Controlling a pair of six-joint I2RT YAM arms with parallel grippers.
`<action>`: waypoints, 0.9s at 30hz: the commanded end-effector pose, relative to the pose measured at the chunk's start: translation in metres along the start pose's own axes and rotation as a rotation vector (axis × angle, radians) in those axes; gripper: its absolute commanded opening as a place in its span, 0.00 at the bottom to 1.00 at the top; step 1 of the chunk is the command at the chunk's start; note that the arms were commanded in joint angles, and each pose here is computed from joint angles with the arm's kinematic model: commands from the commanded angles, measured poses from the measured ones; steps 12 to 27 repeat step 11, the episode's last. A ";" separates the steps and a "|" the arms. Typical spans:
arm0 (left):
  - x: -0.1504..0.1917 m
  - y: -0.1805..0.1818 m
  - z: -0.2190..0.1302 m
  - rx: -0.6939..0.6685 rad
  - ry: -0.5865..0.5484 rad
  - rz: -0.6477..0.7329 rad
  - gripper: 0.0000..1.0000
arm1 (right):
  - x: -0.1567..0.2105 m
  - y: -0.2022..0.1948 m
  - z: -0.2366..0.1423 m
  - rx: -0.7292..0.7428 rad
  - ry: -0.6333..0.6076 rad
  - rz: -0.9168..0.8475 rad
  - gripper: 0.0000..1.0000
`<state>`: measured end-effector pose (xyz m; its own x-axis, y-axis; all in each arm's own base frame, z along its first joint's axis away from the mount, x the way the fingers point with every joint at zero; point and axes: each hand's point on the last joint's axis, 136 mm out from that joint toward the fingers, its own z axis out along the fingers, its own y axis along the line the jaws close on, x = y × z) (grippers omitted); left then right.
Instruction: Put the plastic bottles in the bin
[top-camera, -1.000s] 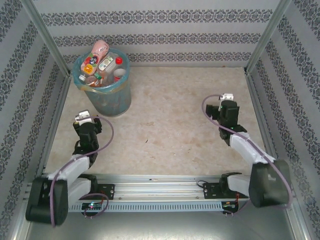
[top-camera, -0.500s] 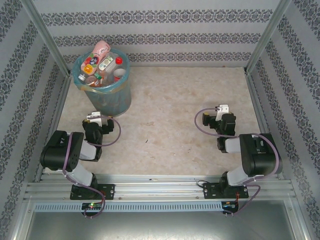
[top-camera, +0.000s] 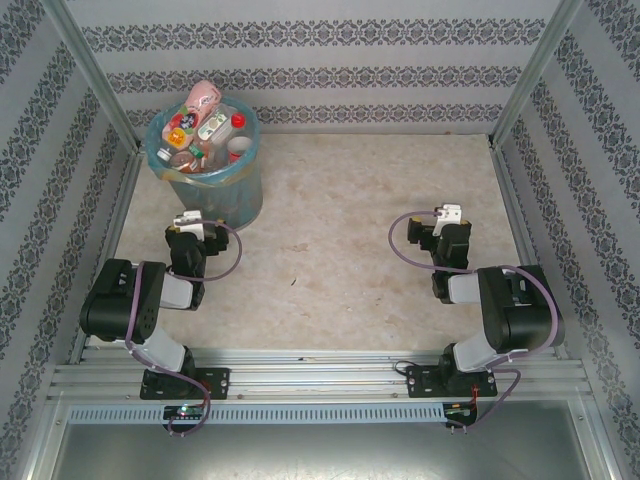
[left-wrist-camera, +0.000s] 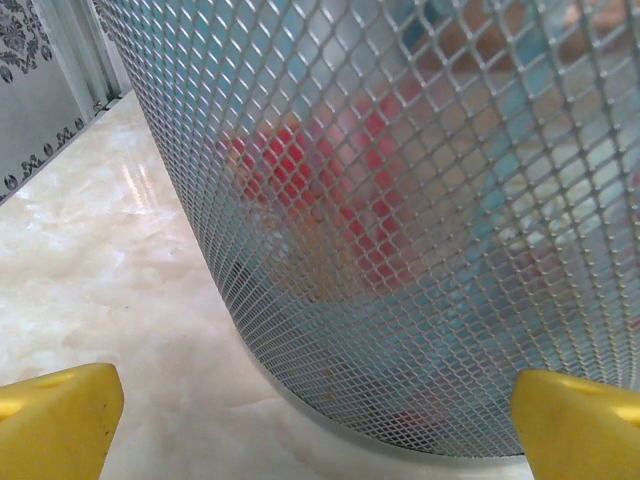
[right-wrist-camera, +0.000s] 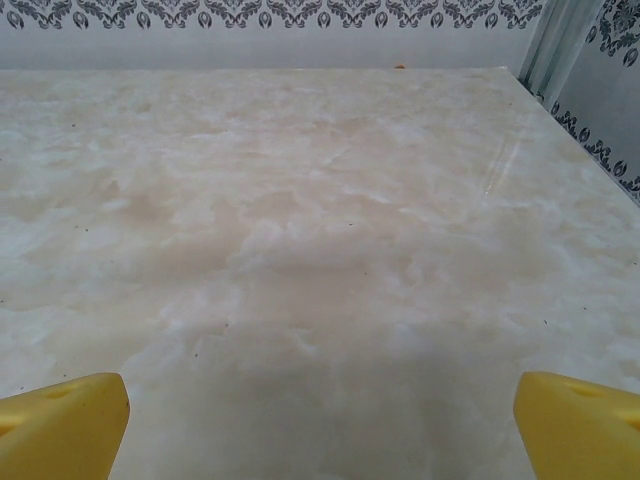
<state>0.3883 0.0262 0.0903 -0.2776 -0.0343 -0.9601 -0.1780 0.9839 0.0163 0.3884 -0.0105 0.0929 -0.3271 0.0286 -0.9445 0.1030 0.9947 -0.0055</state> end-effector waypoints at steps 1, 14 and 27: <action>-0.002 0.000 0.003 0.004 0.017 0.013 1.00 | -0.016 0.001 0.002 0.009 -0.050 0.009 0.98; -0.002 0.005 0.005 -0.024 0.032 0.006 1.00 | -0.016 0.001 0.002 0.007 -0.049 0.009 0.98; -0.002 0.005 0.005 -0.024 0.032 0.006 1.00 | -0.016 0.001 0.002 0.007 -0.049 0.009 0.98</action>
